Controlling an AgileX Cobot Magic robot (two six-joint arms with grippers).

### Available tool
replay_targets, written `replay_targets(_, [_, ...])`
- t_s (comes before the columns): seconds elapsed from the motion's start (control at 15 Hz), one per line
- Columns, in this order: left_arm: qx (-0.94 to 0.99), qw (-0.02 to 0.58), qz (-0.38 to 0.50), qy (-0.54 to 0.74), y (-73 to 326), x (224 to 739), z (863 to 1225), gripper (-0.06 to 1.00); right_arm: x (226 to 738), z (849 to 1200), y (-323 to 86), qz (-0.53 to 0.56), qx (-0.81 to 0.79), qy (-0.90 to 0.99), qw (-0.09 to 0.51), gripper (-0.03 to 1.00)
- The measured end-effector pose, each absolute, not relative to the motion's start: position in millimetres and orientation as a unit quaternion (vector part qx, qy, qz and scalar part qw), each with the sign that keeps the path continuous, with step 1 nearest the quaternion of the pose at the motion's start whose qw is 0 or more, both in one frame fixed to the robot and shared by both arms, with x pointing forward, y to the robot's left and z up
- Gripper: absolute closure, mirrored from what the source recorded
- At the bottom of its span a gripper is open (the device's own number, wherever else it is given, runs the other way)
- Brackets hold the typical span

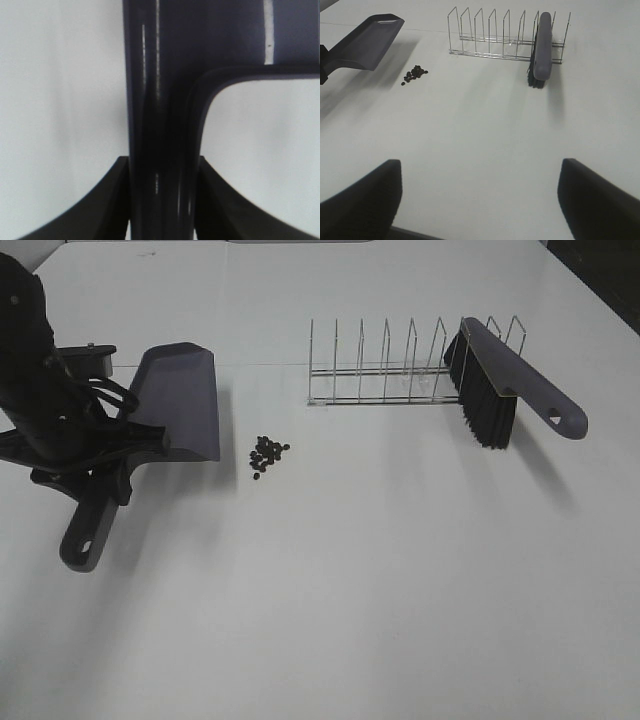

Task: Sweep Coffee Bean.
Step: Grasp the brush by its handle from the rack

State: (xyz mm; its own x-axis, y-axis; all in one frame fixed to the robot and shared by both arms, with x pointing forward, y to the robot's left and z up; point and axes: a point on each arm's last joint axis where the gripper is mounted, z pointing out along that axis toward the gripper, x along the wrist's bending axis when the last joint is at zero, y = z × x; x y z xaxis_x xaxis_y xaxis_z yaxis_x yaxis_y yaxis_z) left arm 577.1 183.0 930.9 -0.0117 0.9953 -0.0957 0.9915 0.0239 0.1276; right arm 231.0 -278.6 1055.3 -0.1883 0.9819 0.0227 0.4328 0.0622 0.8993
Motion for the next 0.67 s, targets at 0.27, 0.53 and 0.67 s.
replay_targets(0.27, [0.699, 0.079, 0.012, 0.711, 183.0, 577.0, 930.9, 0.63, 242.7, 1066.8, -280.5, 0.441, 0.557, 0.615, 0.341, 0.25])
replay_targets(0.53, [0.701, 0.078, 0.012, 0.708, 183.0, 576.9, 930.9, 0.63, 298.8, 1088.5, -287.5, 0.453, 0.573, 0.579, 0.362, 0.25])
replay_targets(0.67, [0.702, 0.077, 0.011, 0.708, 183.1, 576.7, 930.8, 0.63, 335.2, 1099.8, -290.8, 0.44, 0.587, 0.579, 0.356, 0.25])
